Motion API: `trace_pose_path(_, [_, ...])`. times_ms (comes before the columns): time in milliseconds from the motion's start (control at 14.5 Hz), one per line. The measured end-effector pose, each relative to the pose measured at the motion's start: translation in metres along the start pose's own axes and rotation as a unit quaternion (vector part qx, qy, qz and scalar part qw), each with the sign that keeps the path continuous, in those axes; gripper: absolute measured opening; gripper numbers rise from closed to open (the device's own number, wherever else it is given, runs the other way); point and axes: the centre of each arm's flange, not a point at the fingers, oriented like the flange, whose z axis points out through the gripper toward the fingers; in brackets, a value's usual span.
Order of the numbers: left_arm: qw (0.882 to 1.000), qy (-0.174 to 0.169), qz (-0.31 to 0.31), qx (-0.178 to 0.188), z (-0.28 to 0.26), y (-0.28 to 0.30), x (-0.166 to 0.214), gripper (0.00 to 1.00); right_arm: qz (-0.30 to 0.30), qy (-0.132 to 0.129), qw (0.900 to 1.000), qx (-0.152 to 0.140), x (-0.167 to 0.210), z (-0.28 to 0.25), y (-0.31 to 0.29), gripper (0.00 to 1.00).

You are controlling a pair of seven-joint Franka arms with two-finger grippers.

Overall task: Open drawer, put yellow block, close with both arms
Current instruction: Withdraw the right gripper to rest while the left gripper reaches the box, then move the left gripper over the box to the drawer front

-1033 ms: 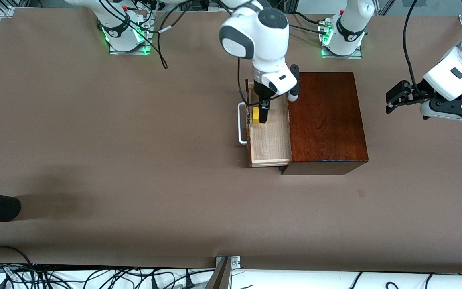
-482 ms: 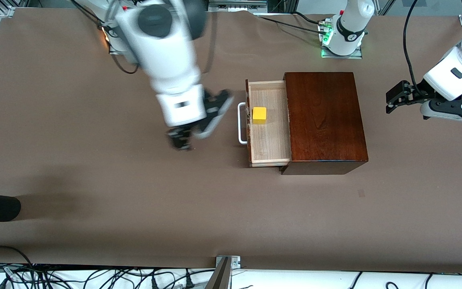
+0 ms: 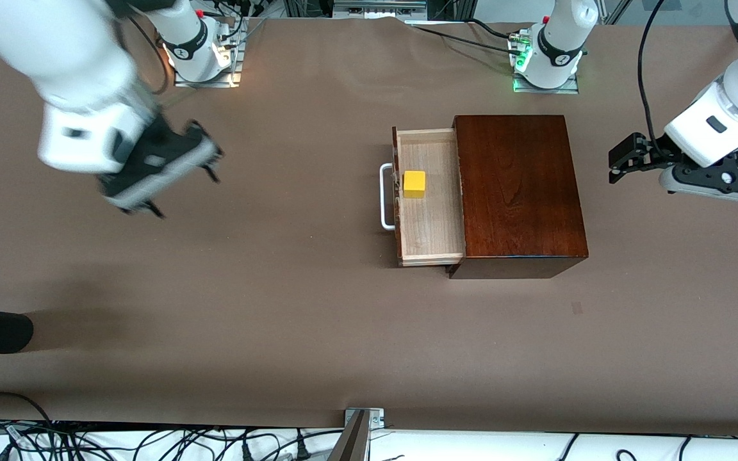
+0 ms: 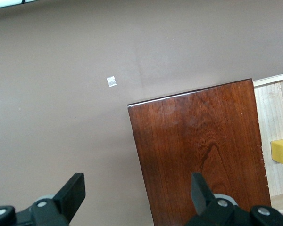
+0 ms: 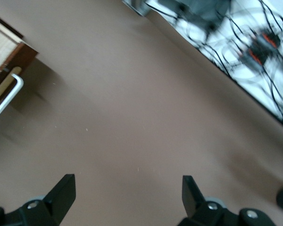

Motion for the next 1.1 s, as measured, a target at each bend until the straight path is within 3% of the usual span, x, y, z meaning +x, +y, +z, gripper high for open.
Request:
trace_pose_path(413, [0.999, -0.010, 0.047, -0.015, 0.010, 0.002, 0.004, 1.00, 0.102, -0.027, 0.994, 0.004, -0.086, -0.006, 0.082, 1.00])
trace_pose_path(620, [0.994, -0.024, 0.109, -0.021, 0.027, 0.018, 0.011, 1.00, 0.132, -0.038, 0.991, 0.007, -0.109, 0.002, 0.110, 1.00])
trace_pose_path(826, [0.979, -0.033, 0.189, -0.063, 0.046, 0.055, 0.019, 1.00, 0.148, -0.043, 0.988, 0.009, -0.115, 0.004, 0.117, 1.00])
trace_pose_path(1102, [0.951, -0.038, 0.280, -0.127, 0.065, 0.138, 0.023, 1.00, 0.199, -0.046, 0.979, 0.008, -0.113, 0.003, 0.111, 1.00])
